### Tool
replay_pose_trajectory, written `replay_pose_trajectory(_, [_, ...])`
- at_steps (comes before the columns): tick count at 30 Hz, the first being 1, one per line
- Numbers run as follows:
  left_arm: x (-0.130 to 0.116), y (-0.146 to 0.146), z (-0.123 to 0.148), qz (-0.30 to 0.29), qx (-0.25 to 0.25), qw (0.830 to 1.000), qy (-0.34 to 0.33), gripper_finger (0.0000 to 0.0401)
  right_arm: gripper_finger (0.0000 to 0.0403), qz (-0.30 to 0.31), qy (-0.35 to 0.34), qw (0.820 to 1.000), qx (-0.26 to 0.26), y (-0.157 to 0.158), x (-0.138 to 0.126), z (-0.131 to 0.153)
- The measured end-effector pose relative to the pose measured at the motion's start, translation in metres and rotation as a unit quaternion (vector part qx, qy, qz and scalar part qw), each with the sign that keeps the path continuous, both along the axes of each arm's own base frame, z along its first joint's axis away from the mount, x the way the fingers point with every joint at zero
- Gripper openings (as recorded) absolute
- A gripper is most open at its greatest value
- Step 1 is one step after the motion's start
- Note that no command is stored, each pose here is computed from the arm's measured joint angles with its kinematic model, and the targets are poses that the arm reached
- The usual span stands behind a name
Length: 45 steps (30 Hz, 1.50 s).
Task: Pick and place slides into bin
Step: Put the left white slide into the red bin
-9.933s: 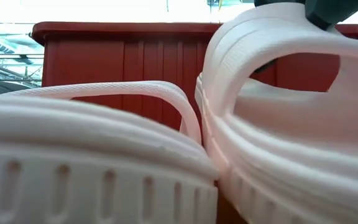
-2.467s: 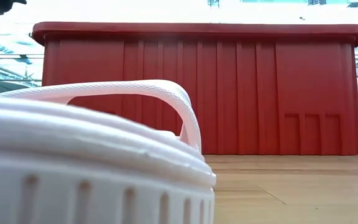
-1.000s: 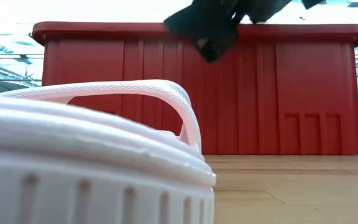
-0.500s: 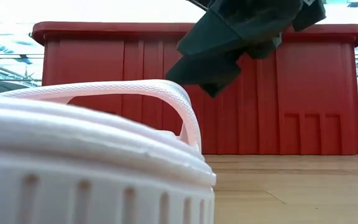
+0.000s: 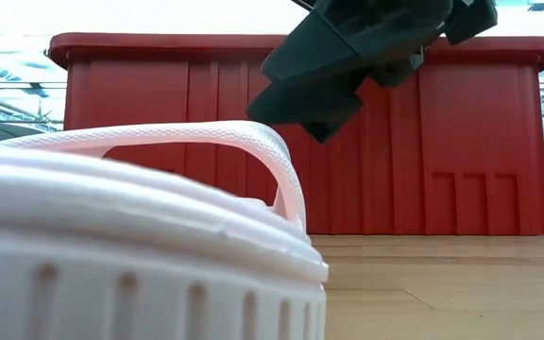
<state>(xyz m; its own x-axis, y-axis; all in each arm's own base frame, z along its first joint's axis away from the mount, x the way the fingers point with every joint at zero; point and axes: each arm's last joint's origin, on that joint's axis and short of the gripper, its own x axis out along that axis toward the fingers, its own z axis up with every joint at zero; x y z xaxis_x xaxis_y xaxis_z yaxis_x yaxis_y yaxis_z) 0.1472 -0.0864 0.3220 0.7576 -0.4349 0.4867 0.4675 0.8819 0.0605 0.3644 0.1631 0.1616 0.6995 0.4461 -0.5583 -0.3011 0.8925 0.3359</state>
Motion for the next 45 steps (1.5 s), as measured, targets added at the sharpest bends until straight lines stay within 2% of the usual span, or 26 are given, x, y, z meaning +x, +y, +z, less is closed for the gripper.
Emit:
replay_pose_trajectory(15, [0.0, 0.0, 0.0, 0.0, -0.001, 1.0, -0.001, 0.0241, 0.013, -0.006, 0.004, 1.0, 0.003, 0.0, 0.0, 0.0])
replay_pose_trajectory(22, [0.0, 0.0, 0.001, 0.0, -0.002, 1.0, -0.003, 0.0241, 0.013, -0.031, 0.03, 0.999, 0.003, -0.004, 0.01, -0.02])
replay_pose_trajectory(30, [0.0, 0.0, 0.001, 0.0, -0.002, 1.0, -0.003, 0.0241, 0.013, 0.024, 0.045, 0.998, 0.045, 0.002, 0.032, -0.028])
replay_pose_trajectory(41, [0.0, 0.0, 0.0, 0.001, -0.001, 1.0, -0.002, 0.0241, 0.0128, 0.057, 0.056, 0.994, 0.069, 0.008, 0.032, -0.028])
replay_pose_trajectory(45, [0.0, 0.0, 0.0, 0.001, -0.001, 1.0, -0.003, 0.0241, 0.0109, 0.061, 0.058, 0.994, 0.07, 0.009, 0.031, -0.028])
